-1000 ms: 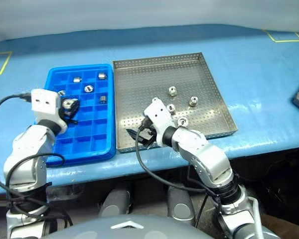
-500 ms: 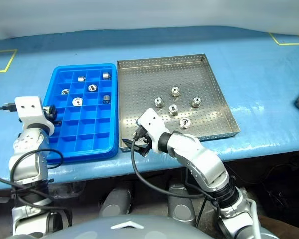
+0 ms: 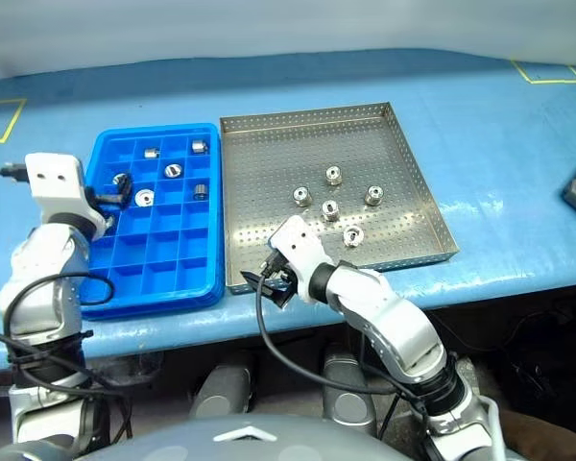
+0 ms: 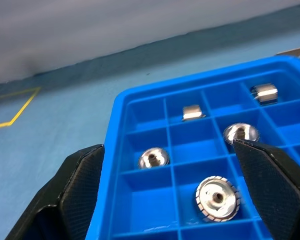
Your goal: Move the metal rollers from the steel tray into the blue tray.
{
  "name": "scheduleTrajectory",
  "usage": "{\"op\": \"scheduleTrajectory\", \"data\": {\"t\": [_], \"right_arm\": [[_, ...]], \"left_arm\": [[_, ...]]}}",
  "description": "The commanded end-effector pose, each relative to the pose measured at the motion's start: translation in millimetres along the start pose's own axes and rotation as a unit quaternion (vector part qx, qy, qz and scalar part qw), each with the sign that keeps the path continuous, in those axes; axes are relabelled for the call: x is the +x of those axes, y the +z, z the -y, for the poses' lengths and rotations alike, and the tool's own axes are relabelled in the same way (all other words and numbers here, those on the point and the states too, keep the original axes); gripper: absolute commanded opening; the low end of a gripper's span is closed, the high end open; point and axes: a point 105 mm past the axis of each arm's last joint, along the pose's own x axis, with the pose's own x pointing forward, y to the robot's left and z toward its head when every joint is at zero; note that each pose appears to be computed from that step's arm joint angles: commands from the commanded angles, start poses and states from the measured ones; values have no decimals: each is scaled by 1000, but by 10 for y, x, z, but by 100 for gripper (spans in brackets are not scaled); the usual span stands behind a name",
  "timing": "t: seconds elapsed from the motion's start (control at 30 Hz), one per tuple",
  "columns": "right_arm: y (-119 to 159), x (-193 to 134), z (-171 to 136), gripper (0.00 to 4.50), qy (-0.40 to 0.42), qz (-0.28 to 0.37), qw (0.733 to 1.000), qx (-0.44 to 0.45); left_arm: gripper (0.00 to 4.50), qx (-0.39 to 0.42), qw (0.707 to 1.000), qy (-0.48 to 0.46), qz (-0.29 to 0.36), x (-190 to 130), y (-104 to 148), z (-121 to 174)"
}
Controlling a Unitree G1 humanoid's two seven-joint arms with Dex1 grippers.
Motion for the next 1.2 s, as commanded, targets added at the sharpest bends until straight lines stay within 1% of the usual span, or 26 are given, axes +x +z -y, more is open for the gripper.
{"op": "scheduleTrajectory", "data": {"t": [0.03, 0.07, 0.1, 0.2, 0.23, 0.27, 0.33, 0.4, 0.5, 0.63, 0.77, 0.93, 0.97, 1.0, 1.07, 1.13, 1.2], "right_arm": [[67, -66, 30, 450, -16, 14, 1000, -9], [52, -70, 38, 450, -19, 11, 1000, -11], [37, -82, 51, 450, -24, 9, 1000, -11], [17, -111, 86, 450, -39, 9, 999, -10], [11, -120, 96, 450, -44, 9, 999, -8], [5, -129, 105, 450, -49, 9, 999, -7], [-3, -145, 114, 450, -58, 10, 998, -4], [-11, -159, 115, 450, -66, 11, 998, -2], [-25, -189, 122, 450, -79, 13, 997, 4], [-44, -220, 131, 450, -91, 13, 996, 11], [-44, -219, 125, 450, -92, 14, 996, 13], [-30, -198, 122, 450, -90, 16, 996, 11], [-26, -196, 124, 450, -90, 17, 996, 12], [-24, -195, 125, 450, -90, 17, 996, 11], [-25, -193, 130, 450, -90, 17, 996, 12], [-36, -186, 127, 450, -87, 14, 996, 12], [-40, -178, 117, 450, -81, 12, 997, 10]], "left_arm": [[447, -3, 994, -99, 53, 92, 341, 444], [447, -9, 991, -118, 56, 122, 369, 540], [447, 7, 986, -154, 55, 165, 380, 729], [447, 24, 968, -246, 46, 250, 357, 1225], [447, 14, 961, -272, 43, 274, 346, 1370], [447, 2, 956, -291, 37, 302, 330, 1497], [447, 8, 947, -321, 19, 369, 245, 1755], [447, 19, 947, -320, 0, 458, 136, 1911], [447, 14, 952, -304, -14, 563, 54, 2033], [447, -9, 956, -291, -31, 650, -29, 2112], [447, -29, 950, -303, -75, 663, -228, 2211], [447, -20, 947, -299, -116, 669, -458, 2256], [408, -23, 947, -297, -116, 670, -462, 2257], [388, -27, 948, -296, -113, 671, -454, 2256], [324, -41, 951, -289, -102, 677, -401, 2230], [261, -50, 956, -276, -82, 680, -324, 2155], [193, -76, 961, -260, -61, 668, -226, 2042]]}}
